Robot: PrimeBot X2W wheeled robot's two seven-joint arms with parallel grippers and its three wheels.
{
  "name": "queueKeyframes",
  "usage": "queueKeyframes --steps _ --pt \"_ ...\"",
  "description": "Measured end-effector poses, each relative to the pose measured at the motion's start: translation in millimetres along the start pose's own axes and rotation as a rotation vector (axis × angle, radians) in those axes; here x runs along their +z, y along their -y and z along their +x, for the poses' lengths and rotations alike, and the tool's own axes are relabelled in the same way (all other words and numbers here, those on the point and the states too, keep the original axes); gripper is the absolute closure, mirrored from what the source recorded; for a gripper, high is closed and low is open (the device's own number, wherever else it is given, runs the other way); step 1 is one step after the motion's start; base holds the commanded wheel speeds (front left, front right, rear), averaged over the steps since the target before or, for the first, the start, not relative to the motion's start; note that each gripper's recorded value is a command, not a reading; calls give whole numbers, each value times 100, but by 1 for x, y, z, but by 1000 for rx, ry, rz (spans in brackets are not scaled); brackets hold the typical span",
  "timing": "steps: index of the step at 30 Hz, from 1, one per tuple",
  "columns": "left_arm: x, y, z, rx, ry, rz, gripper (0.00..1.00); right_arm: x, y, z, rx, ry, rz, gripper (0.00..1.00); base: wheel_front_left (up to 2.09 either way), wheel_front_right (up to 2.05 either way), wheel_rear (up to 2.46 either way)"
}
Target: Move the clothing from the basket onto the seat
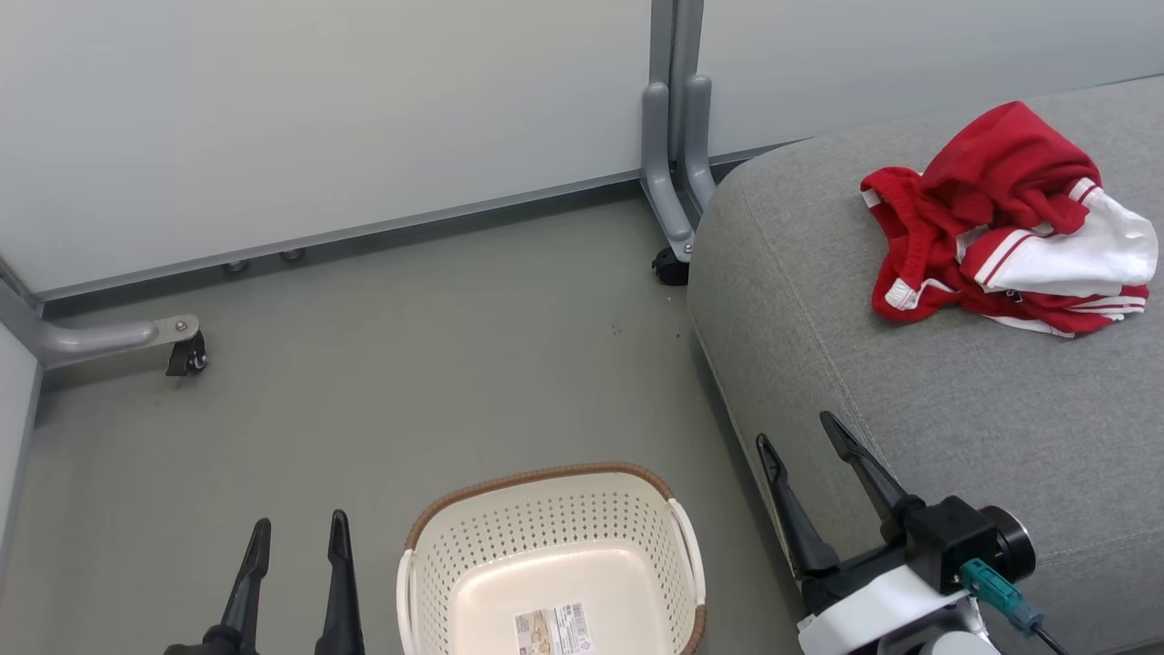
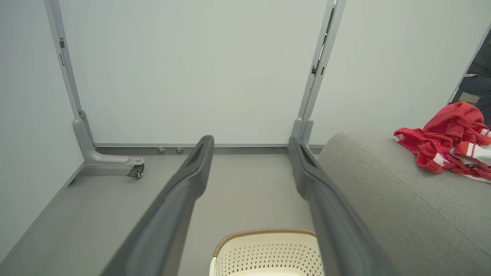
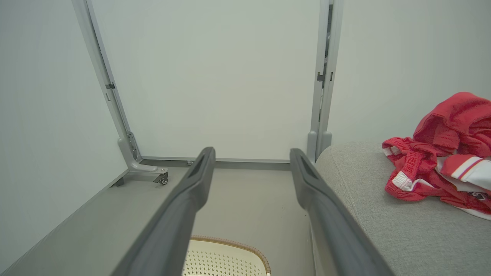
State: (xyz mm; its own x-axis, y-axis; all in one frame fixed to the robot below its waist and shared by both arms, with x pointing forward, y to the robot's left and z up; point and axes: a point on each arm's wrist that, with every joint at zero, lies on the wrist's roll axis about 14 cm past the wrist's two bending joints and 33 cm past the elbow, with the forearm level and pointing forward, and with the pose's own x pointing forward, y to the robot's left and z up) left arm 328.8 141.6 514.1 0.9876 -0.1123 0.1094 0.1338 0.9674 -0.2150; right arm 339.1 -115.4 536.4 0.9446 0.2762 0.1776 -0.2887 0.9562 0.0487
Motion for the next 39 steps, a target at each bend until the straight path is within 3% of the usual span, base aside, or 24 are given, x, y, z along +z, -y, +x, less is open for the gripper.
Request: queueKeyframes --steps 34,35,39 --pt "-8 4 -10 -13 -28 0 0 4 7 -13 -50 13 15 0 0 0 0" --pt "-10 3 -10 -10 -33 8 100 4 7 -13 -51 13 16 100 0 0 0" --pt "-22 1 -14 0 -71 5 100 -11 7 -19 -58 -34 26 100 0 0 0"
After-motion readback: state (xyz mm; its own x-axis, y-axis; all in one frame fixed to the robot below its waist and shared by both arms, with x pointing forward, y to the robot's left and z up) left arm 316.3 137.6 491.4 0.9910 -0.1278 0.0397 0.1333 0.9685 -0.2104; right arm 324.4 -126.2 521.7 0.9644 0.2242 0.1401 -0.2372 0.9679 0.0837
